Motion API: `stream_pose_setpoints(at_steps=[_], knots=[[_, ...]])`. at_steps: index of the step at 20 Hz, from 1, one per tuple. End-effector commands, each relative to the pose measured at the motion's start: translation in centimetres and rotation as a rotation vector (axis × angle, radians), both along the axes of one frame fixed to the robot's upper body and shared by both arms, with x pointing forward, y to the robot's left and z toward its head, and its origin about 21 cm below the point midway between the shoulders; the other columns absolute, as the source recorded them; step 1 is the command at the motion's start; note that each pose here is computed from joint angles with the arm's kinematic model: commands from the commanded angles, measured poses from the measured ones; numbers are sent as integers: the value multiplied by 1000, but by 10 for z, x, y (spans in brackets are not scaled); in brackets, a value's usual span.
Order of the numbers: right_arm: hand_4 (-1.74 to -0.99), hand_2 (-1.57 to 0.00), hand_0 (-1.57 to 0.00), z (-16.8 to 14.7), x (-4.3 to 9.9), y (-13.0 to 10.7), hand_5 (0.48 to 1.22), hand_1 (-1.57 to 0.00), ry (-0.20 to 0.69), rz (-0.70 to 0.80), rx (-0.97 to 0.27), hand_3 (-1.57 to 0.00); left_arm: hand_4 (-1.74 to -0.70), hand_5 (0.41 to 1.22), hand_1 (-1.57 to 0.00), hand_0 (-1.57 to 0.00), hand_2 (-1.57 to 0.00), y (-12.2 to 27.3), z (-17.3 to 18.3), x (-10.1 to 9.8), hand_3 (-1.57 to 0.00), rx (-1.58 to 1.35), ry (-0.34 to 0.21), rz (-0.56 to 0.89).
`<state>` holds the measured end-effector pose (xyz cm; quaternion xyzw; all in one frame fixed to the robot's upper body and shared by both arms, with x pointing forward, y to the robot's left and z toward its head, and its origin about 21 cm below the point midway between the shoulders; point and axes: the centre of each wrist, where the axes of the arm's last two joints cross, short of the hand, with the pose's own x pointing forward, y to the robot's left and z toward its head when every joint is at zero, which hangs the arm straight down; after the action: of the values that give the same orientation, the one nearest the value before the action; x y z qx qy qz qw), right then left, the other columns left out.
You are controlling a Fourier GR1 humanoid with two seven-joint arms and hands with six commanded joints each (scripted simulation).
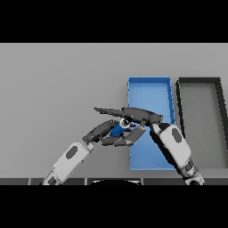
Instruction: Pick up the blue pipe and place it into the blue bin.
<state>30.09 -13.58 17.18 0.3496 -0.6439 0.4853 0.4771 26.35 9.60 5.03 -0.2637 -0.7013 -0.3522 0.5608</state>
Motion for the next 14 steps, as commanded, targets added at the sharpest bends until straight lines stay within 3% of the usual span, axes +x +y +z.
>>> stream_pose_setpoints(at_steps=[1,2,3,4,5,7,8,9,10,12,14], knots=[[-1210,-9,1,1,0,5,498,1,9,21,1,1,-1473,1221,-1571,-1571,-1571,0,-1,-3,-1557,5,17,5],[-1236,-54,-17,5,0,7,493,-34,6,29,1,-26,-1525,1221,-1571,-1571,-1571,2,-2,-2,-1560,19,30,9],[-1291,-160,-107,4,2,15,483,-140,4,42,-17,-116,-1568,1221,-1571,-1571,-1571,1,-1,-3,-1284,4,17,-1],[-1348,-308,-264,7,3,19,477,-299,-5,53,-22,-252,-1603,1221,-1571,-1571,-1571,-1,-1,-1,-1190,66,3,26],[-1365,-492,-475,7,4,22,477,-487,-13,69,-22,-516,-1630,1221,-1527,-1571,-1571,0,3,-1,-1119,134,-17,30],[-1486,-881,-869,11,6,29,516,-877,-18,105,14,-775,-1665,1221,-1543,-1571,-1571,0,4,-3,-1211,110,-33,40],[-1527,-1019,-1010,10,5,31,570,-1016,-1,109,19,-880,-1680,1221,-1548,-1571,-1571,-1,1,-4,-1283,79,-25,37],[-1498,-1129,-1122,6,5,32,638,-1127,25,112,42,-1018,-1692,1221,-1553,-1571,-1571,-1,0,-4,-1340,61,-9,28],[-1474,-1218,-1212,8,7,34,755,-1216,34,114,59,-1128,-1702,1221,-1557,-1571,-1571,1,1,-4,-1386,32,-2,20],[-1445,-1345,-1341,9,3,37,923,-1344,17,124,95,-1288,-1716,1221,-1562,-1571,-1571,-2,2,-3,-1453,-11,7,6],[-1435,-1426,-1424,8,2,35,1030,-1425,-44,133,83,-1390,-1723,1221,-1565,-1571,-1571,-3,4,-4,-1495,19,11,18]])
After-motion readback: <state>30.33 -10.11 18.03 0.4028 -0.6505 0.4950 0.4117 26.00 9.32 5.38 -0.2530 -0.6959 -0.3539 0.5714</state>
